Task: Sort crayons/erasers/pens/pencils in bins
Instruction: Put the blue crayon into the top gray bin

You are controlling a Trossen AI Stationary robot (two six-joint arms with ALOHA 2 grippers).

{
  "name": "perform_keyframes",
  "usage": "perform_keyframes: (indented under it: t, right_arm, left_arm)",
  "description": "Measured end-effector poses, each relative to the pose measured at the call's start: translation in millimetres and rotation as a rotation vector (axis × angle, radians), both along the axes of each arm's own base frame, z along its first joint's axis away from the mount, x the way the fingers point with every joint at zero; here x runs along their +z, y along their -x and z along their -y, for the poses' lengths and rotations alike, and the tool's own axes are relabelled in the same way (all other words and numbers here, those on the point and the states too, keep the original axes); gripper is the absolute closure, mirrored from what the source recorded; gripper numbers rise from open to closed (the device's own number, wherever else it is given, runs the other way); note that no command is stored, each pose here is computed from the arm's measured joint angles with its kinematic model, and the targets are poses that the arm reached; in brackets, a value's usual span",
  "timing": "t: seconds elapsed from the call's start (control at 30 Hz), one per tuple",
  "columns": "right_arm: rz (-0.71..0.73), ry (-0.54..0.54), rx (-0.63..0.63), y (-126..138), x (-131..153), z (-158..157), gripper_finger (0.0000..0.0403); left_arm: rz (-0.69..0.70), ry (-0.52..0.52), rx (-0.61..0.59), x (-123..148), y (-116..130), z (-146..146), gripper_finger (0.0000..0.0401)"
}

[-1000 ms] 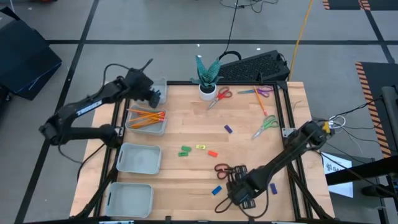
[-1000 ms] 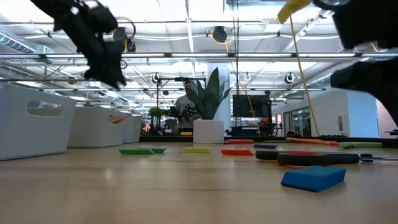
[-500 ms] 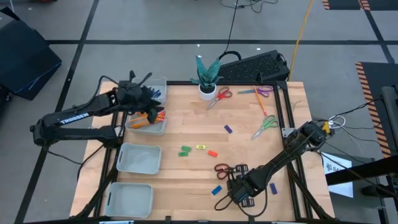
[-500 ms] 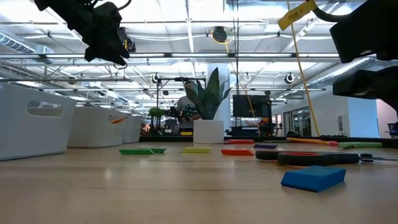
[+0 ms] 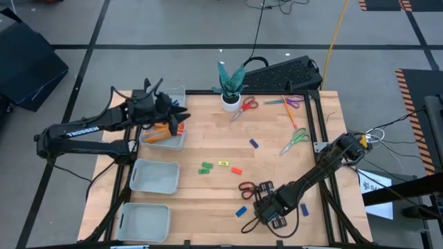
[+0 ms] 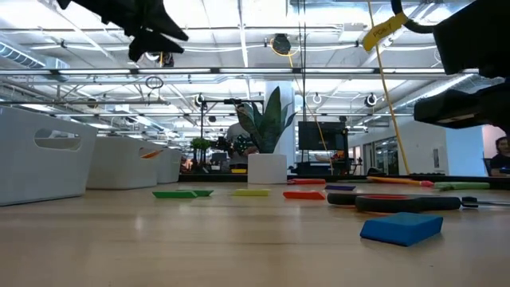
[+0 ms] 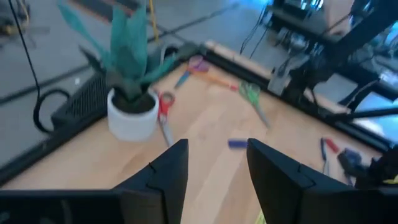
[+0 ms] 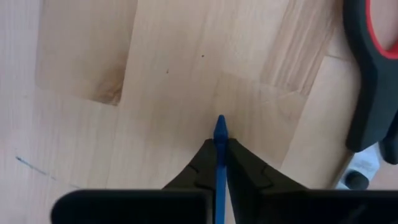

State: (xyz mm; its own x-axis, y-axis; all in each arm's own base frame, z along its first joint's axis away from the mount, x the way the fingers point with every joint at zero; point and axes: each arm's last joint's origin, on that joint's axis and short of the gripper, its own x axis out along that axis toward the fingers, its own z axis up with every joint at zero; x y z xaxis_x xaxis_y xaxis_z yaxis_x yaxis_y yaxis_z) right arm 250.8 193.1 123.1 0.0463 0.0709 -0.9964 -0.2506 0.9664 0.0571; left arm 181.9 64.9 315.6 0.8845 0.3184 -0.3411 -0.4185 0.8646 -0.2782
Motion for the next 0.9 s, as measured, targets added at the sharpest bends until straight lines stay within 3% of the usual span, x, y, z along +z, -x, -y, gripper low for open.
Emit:
perform_keyframes:
  t: [0.17, 0.33, 0.57, 0.63, 0.77, 0.9]
  right_arm:
    - [0.11, -0.01, -0.054, -3.3, 35.6, 21.6, 0.0386]
    - [0.424, -0.076, -0.166, -12.1, 104.4, 60.6, 0.0387]
    - [1.147, 0.017, -0.391, -33.3, 191.0, 132.2, 0.0387]
    - [1.296, 0.006, -0.404, -42.0, 199.5, 150.4, 0.0387]
    - [1.559, -0.168, -0.402, -52.6, 212.5, 177.0, 0.0387]
    - [1.647, -0.247, -0.399, -53.6, 215.7, 184.6, 0.0387]
  left_arm:
    - [0.086, -0.083, 0.007, 10.4, -0.7, -4.5, 0.0235]
    - [0.159, -0.14, 0.008, 18.3, -3.0, -6.9, 0.022]
    - [0.232, -0.176, -0.155, 17.9, -28.0, 3.2, 0.014]
    - [0.259, -0.193, -0.236, 14.8, -41.8, 8.8, 0.0127]
    - [0.314, -0.209, -0.385, 6.9, -67.4, 24.5, 0.0128]
    - [0.362, -0.224, -0.457, -0.6, -86.7, 39.9, 0.0148]
